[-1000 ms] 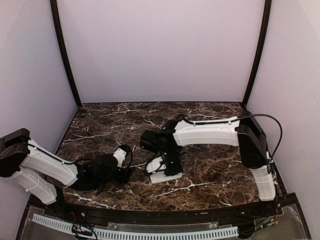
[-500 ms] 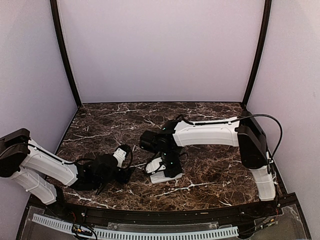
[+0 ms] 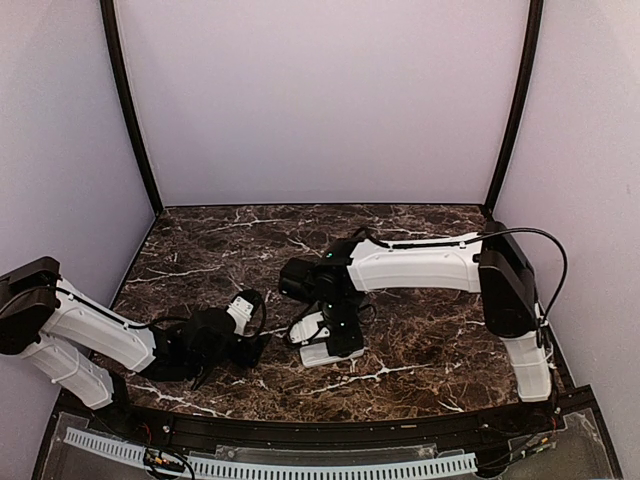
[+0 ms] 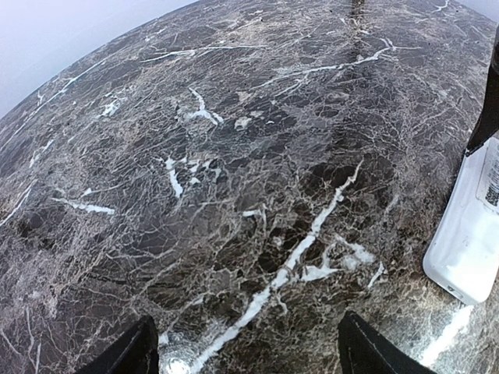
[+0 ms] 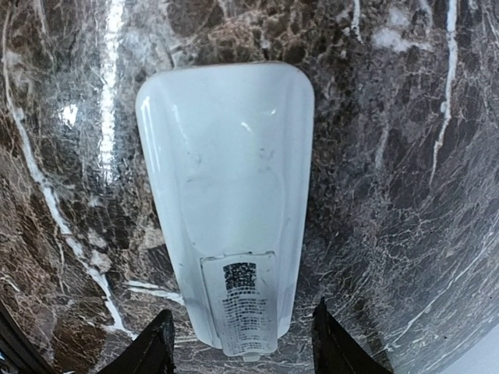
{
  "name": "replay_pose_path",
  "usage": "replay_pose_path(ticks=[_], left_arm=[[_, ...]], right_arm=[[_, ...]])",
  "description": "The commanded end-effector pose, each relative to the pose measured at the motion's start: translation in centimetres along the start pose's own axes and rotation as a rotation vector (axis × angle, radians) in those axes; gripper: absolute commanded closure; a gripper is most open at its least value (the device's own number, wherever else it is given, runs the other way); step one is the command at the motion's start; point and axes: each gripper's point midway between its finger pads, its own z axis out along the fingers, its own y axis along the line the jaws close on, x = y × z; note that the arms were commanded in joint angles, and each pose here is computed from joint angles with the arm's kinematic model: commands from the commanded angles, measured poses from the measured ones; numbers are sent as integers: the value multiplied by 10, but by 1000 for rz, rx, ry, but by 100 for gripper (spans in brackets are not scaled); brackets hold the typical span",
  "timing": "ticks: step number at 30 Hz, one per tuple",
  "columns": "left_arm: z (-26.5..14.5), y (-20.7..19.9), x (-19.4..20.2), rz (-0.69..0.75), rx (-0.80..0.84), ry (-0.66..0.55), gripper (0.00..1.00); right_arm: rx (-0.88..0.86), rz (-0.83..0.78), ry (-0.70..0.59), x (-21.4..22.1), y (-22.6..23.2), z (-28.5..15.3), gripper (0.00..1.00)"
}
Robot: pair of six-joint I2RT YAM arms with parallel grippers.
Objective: Load the batteries into the remote control
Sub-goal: Place the battery cover on the remote control without the battery cover, then load the battery cover onto the remote control without the battery cover.
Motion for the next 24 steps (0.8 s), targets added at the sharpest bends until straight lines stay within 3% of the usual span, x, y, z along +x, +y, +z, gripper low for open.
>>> replay_pose_path(ticks=[1,6,11,12,15,18,20,24], left_arm=[[-3,0,-5,7,10,-19,22],[-9,1,-14,3,13,-47,22],[-19,-2,-32,17,53,-124,22],[-21,-4,-37,15,65,-147,23],[-26,-15,-46,69,120,-184,23],[-30,-30,-56,130,181,-221,24],[-33,-44,-58,174,253,-232,24],[-43,-81,-57,259,460,-251,24]], right_arm=[[71,26,-95,-12,-13,-34,42],[218,116,-236,-16,-43,-78,42],[496,442,-589,2,-114,-162,42],[562,537,-668,12,-126,-178,39],[674,791,-981,48,-143,-228,3],[557,919,-1213,67,-141,-245,2],[392,1018,-1186,66,-138,-229,2],[81,1233,-920,61,-112,-169,32]])
